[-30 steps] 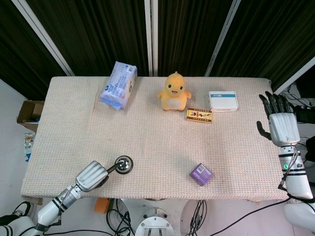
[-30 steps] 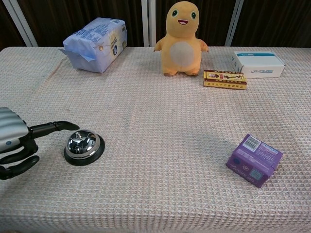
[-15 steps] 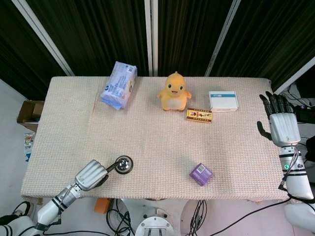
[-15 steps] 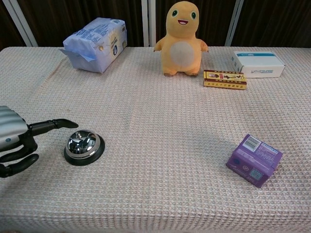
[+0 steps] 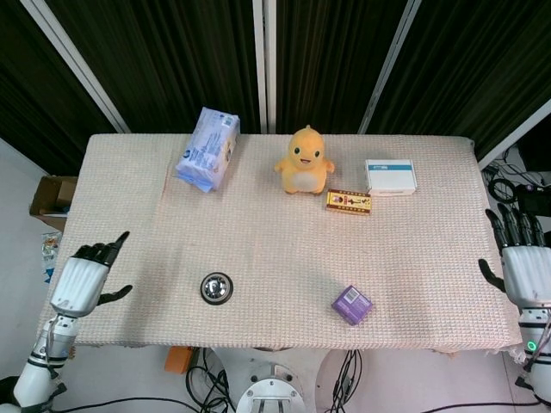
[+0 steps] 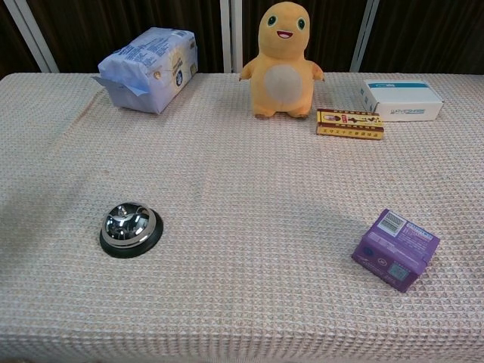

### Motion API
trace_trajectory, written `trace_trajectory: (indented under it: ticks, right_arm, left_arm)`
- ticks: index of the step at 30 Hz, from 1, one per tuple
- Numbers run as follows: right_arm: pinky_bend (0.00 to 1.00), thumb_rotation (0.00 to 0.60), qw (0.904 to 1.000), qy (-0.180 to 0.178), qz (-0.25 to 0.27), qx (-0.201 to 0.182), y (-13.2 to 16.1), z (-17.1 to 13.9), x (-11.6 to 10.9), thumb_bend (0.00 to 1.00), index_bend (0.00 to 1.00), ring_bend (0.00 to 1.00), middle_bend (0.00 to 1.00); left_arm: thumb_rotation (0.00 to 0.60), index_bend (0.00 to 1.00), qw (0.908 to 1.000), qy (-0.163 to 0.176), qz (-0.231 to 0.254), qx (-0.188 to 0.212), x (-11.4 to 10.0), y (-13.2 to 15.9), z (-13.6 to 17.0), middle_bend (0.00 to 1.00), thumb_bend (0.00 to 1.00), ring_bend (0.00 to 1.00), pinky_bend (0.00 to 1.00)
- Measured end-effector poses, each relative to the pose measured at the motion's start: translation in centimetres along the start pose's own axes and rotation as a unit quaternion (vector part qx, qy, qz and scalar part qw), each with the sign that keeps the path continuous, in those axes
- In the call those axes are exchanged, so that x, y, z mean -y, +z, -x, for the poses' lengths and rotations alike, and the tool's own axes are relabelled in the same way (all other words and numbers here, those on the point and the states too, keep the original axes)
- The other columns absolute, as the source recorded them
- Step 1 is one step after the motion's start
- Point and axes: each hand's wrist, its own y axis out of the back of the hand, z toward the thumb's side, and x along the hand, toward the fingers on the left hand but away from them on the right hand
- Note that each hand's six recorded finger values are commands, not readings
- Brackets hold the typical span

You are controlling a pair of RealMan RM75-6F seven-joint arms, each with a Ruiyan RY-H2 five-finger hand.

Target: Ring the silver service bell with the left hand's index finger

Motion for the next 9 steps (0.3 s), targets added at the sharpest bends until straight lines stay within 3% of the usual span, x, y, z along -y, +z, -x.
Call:
trace_trajectory:
  ticks: [3,9]
  right_arm:
    - [0.00,0.600,0.9993,0.020,-0.013,0.030,-1.8,-3.5,0.8,0.16,0.00,0.00,0.00]
    - [0.00,0.600,0.9973,0.048,-0.019,0.052,-3.0,-6.2,1.8,0.18,0.00,0.00,0.00]
  left_arm:
    - [0.180,0.07,0.9989,-0.004,-0.003,-0.048,0.0,-2.8,2.3,0.07,0.00,0.08,0.20]
    - [0.172,0.07,0.9967,-0.014,0.004,-0.080,0.7,-6.0,5.3,0.07,0.00,0.08,0.20]
